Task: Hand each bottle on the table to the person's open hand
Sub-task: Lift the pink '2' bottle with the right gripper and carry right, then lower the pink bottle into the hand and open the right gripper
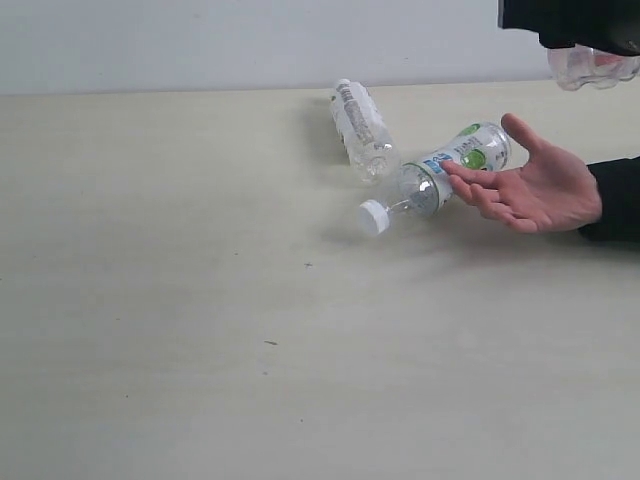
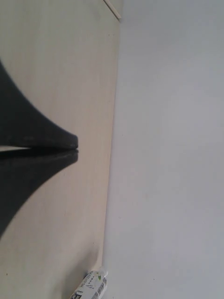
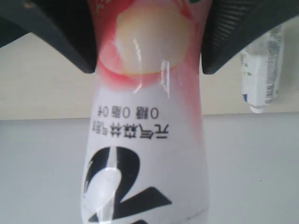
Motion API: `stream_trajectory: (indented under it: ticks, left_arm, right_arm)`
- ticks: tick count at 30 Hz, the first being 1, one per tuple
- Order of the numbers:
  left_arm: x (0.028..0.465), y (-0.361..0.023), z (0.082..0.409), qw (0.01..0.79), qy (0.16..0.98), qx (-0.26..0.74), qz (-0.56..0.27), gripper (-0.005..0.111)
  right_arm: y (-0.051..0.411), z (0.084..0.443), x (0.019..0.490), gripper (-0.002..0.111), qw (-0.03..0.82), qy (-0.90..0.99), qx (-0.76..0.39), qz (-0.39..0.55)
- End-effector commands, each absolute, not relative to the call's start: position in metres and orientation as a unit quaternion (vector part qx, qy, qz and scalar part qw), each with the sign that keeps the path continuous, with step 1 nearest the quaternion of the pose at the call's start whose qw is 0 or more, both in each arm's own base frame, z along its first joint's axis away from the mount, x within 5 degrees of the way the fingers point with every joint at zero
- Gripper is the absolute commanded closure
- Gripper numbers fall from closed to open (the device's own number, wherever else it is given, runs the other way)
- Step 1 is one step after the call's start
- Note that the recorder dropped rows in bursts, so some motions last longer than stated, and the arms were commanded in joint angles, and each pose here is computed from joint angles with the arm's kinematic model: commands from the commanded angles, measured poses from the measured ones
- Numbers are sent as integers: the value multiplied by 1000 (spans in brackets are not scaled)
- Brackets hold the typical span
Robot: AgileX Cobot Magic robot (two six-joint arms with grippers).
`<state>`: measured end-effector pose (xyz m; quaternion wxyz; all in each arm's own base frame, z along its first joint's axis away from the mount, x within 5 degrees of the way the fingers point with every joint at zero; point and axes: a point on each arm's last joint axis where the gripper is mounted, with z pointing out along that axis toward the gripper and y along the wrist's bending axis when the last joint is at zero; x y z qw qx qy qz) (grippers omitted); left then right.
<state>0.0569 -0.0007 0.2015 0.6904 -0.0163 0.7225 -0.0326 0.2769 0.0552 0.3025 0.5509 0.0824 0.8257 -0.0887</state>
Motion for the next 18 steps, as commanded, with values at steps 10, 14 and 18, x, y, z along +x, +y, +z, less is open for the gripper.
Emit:
stream_trajectory:
  ticks: [10,14,18]
  left_arm:
    - [56,-1,202,694,719,-14,-34,106]
    - [56,-1,202,694,719,-14,-34,106]
    - [56,-1,202,694,719,-14,-34,106]
  right_arm:
    - [52,287,288,108,535,845,7,0]
    - [43,271,282,108,512,858,11,-42]
    - [32,251,273,108,481,873,18,-75]
